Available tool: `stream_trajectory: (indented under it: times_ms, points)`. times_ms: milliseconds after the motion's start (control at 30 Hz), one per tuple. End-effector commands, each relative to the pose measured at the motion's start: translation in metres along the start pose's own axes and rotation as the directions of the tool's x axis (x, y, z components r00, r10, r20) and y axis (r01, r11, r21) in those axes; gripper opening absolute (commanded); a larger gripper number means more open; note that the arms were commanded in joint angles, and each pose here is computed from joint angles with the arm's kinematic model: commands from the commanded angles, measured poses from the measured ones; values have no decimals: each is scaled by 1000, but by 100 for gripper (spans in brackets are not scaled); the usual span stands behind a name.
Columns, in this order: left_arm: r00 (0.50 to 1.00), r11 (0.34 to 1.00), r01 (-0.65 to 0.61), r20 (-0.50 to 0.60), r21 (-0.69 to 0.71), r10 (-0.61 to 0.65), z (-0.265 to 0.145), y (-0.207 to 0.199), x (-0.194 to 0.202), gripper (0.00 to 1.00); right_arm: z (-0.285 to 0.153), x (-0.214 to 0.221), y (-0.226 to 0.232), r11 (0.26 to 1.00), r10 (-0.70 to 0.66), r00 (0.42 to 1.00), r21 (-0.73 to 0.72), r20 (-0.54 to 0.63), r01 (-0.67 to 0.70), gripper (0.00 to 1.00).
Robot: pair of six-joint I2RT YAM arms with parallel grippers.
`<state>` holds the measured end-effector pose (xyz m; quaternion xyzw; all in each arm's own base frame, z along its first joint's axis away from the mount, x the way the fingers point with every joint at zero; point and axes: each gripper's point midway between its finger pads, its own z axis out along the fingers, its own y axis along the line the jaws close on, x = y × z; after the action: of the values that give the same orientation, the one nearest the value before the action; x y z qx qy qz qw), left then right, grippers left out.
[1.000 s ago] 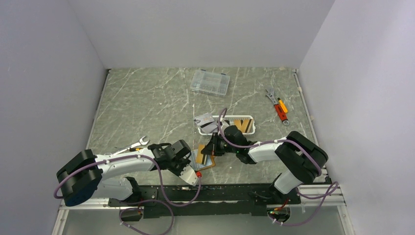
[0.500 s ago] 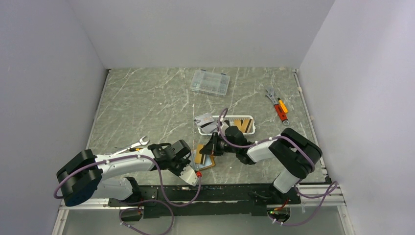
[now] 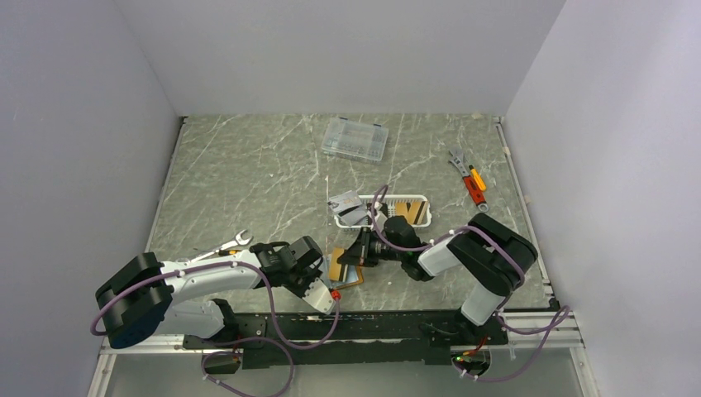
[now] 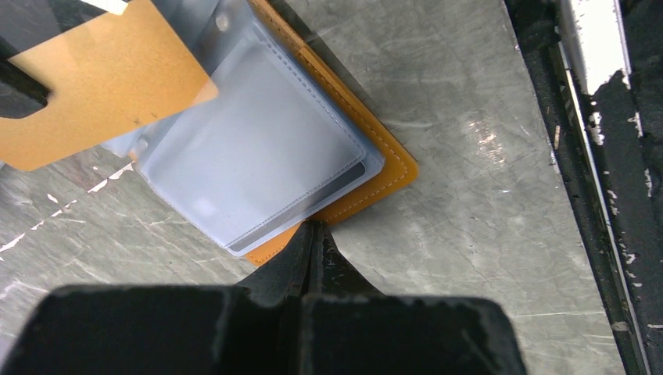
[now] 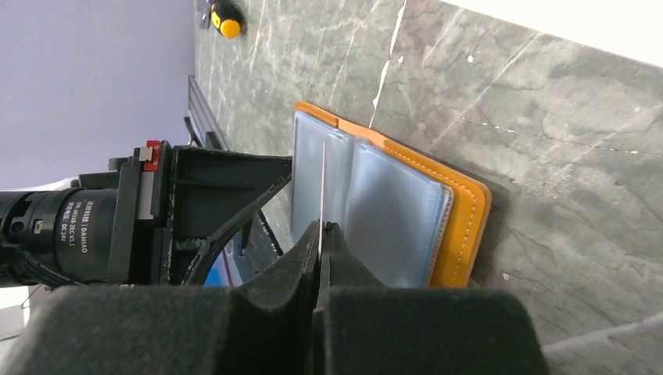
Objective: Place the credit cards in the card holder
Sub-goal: Pick up the credit card from the card holder.
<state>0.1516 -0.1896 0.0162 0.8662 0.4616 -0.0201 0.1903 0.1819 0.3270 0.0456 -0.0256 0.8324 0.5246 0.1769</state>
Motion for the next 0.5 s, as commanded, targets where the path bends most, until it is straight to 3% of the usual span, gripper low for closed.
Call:
stream_trajectory:
  times_ms: [0,133,467]
  points:
    - [1000,998,-11,0,55,11,5,-12,1,0,1,3,10,997,-6,1000,-77,-12,5,0]
    - [1000,998,-11,-2,55,11,5,-12,1,0,0,6,11,994,4,1000,-113,-23,-7,0]
    - [1000,999,-17,-8,51,18,4,-10,2,0,3,14,0,999,3,996,-44,-87,-6,0]
